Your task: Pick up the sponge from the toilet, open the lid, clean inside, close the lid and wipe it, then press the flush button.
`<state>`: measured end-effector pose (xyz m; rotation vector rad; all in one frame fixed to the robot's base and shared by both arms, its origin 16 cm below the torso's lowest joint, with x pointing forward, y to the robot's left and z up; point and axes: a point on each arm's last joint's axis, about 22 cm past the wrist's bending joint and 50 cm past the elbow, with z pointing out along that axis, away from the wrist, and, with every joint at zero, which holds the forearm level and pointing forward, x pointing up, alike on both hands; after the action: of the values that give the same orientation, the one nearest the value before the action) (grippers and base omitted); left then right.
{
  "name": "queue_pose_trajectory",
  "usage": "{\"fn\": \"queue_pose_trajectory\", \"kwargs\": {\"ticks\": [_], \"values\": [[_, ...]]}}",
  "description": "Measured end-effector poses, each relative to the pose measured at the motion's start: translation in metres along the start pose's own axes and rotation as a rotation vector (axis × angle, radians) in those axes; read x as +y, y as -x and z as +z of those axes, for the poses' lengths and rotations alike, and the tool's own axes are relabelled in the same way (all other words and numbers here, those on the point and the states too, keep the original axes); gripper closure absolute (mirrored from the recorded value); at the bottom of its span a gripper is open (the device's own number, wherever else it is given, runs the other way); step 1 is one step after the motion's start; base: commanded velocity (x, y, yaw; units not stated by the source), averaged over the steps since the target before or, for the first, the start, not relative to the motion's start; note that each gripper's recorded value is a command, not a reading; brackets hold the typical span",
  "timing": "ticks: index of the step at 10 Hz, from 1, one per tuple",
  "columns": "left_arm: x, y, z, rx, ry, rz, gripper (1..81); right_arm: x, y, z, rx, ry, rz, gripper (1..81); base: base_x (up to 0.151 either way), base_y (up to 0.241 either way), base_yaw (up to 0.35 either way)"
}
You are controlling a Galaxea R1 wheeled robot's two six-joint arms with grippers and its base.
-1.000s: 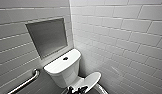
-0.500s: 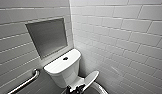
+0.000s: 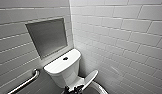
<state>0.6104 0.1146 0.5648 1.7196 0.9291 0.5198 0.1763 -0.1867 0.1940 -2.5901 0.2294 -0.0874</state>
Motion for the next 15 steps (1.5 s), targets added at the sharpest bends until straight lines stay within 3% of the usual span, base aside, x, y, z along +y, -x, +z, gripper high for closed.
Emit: {"fn": "queue_pose_trajectory", "kwargs": {"ticks": [2, 4, 7, 9, 11, 15], "values": [[-0.009, -0.015, -0.005, 0.036, -0.013, -0.149, 1.0, 0.003, -0.001, -0.001, 0.000, 0.004, -0.001, 81.1, 0.000, 0.000, 0.000], [-0.005, -0.024, -0.003, 0.053, -0.002, -0.246, 1.0, 0.002, -0.001, -0.001, 0.000, 0.004, -0.001, 81.1, 0.000, 0.000, 0.000], [0.022, -0.060, 0.012, 0.129, 0.060, -0.250, 1.0, 0.005, 0.001, 0.001, -0.006, 0.022, -0.004, 81.1, 0.000, 0.000, 0.000], [0.025, -0.062, 0.021, 0.117, 0.056, -0.285, 1.0, 0.000, 0.005, 0.006, -0.010, 0.026, -0.004, 81.1, 0.000, 0.000, 0.000], [0.034, -0.087, 0.017, 0.154, 0.066, -0.279, 1.0, 0.006, 0.005, 0.004, -0.010, 0.040, -0.007, 81.1, 0.000, 0.000, 0.000], [0.041, -0.156, 0.007, 0.266, 0.087, -0.389, 1.0, 0.008, 0.004, 0.004, -0.010, 0.044, -0.004, 81.1, 0.000, 0.000, 0.000]]}}
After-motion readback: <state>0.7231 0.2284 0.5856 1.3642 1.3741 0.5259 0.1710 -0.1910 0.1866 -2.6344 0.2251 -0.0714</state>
